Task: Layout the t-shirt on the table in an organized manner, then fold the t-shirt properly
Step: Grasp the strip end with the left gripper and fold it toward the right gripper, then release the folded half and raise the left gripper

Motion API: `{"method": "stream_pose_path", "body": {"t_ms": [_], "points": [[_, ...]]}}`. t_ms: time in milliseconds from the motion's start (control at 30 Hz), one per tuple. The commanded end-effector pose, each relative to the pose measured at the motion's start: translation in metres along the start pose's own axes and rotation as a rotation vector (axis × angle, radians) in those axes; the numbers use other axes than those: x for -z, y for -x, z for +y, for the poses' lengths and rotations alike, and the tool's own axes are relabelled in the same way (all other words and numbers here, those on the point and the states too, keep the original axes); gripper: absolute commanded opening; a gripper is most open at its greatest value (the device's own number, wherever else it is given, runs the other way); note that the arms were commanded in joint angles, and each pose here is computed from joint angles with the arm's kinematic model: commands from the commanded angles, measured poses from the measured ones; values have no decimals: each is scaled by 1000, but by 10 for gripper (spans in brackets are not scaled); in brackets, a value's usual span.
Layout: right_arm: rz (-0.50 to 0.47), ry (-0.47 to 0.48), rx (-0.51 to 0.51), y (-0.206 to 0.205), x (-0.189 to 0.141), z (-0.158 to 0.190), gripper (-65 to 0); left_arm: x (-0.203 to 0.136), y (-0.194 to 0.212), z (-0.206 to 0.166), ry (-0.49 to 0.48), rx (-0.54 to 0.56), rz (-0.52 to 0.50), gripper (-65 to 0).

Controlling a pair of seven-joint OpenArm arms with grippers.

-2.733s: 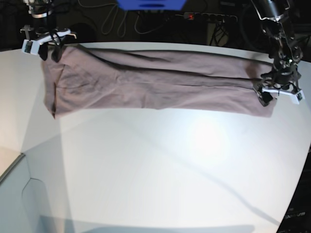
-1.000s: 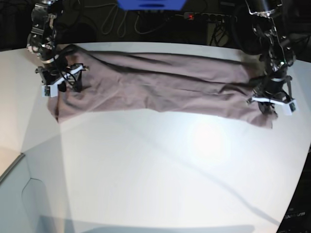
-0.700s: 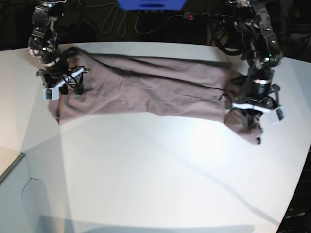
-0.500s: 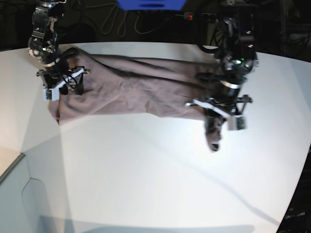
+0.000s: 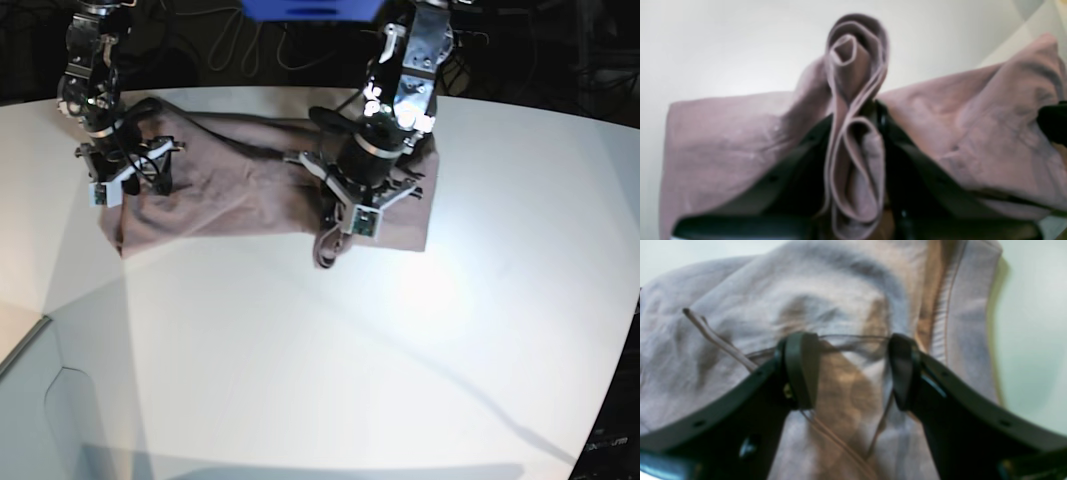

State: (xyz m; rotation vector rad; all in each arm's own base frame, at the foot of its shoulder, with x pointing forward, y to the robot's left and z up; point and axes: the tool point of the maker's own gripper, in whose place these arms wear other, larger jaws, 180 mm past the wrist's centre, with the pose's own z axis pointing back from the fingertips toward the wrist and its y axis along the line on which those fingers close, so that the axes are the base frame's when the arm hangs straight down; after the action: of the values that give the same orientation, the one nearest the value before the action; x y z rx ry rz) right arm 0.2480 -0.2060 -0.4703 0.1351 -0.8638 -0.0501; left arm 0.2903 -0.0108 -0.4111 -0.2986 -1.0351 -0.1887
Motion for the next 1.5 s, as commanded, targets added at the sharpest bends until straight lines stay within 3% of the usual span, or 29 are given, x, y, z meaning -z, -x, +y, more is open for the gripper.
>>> {"method": "stream_pose_path", "body": {"t_ms": [0, 267, 333, 500, 567, 733, 867, 1000, 1100, 1267, 1467], "points": [[-5, -1, -14, -5, -1, -1, -311, 2, -15, -5, -5, -1, -61, -650], [-5, 0, -15, -5, -1, -2, -311, 5, -9, -19, -37, 13, -78, -631], [-5, 0, -15, -5, -1, -2, -311, 5, -8, -18, -44, 10, -76, -571], [-5, 0, -15, -5, -1, -2, -311, 3, -14, -22, -35, 0, -93, -319], [-6, 0, -16, -6, -1, -2, -311, -1, -28, -34, -4, 13, -132, -277], [-6, 0, -16, -6, -1, -2, -311, -24, -62, -46, 46, 60, -233, -274], [-7, 3, -14, -6, -1, -3, -311, -42, -73, -14, -27, 58, -270, -275], [-9, 4, -14, -6, -1, -3, -311, -48, -51, 15, -92, 65, -214, -275], [-23, 4, -15, -14, 2, -4, -308, -46, -19, 16, -74, 94, -132, -276], [-35, 3, -16, -19, 3, -3, -306, -37, 23, -23, 34, 118, -28, -276], [-87, 12, -59, -41, -6, -6, -300, -21, 44, -64, 158, 186, 24, -276]]}}
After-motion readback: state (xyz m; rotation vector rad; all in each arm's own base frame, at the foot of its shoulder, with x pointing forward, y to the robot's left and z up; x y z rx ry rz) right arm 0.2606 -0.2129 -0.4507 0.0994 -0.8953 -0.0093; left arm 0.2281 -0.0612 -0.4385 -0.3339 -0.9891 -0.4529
